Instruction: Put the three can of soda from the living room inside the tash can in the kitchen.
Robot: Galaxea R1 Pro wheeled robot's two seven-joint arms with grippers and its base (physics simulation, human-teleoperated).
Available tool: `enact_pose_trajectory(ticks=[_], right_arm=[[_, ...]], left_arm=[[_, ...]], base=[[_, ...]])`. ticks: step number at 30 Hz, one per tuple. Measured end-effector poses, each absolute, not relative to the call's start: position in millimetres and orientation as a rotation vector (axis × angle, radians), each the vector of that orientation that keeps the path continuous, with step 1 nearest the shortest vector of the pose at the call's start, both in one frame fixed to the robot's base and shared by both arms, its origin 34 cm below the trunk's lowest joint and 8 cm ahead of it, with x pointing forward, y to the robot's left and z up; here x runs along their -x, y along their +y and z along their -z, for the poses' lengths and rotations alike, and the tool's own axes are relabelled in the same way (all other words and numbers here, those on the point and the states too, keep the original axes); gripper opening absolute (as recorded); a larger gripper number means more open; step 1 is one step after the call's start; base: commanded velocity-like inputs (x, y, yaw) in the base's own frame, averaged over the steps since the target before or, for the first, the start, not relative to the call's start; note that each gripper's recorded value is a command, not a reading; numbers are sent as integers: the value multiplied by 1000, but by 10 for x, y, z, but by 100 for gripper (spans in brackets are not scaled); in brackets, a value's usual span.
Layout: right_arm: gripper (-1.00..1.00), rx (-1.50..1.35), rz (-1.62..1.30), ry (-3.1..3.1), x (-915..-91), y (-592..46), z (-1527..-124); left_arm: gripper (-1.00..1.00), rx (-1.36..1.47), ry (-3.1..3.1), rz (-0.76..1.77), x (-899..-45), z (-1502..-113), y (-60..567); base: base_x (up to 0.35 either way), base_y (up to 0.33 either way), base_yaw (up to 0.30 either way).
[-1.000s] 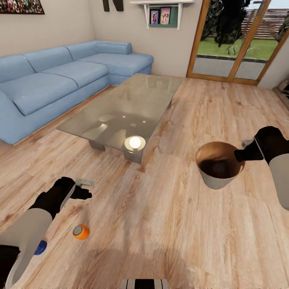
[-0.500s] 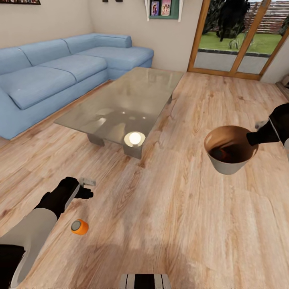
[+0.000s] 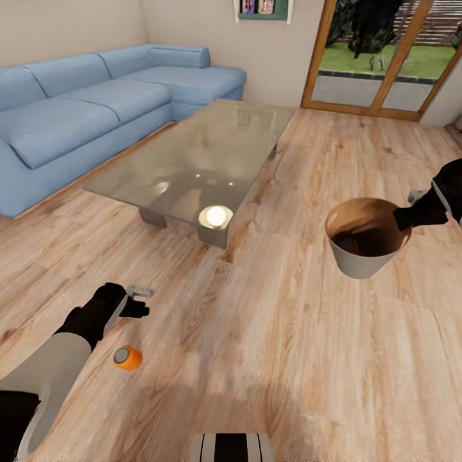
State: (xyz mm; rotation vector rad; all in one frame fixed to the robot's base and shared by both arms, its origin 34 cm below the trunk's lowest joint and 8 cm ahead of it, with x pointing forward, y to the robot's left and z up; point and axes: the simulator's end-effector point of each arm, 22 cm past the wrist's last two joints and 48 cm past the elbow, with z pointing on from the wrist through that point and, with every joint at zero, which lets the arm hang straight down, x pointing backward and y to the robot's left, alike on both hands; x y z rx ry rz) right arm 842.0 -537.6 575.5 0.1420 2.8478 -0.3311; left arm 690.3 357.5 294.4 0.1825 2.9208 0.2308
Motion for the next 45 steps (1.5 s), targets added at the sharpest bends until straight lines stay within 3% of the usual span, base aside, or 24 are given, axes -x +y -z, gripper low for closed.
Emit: enact_pose_trajectory(ticks=[10, 45], right_arm=[[-100, -139, 326, 2852, -8416, -5360, -5727], [-100, -120, 386, 2963, -8281, -5458, -4569]], left_arm=[[100, -182, 2923, -234, -6898, -2937, 3579], [100, -211, 3031, -240, -6488, -1927, 3577]], base=[[-102, 201, 0], [-2, 3, 0]])
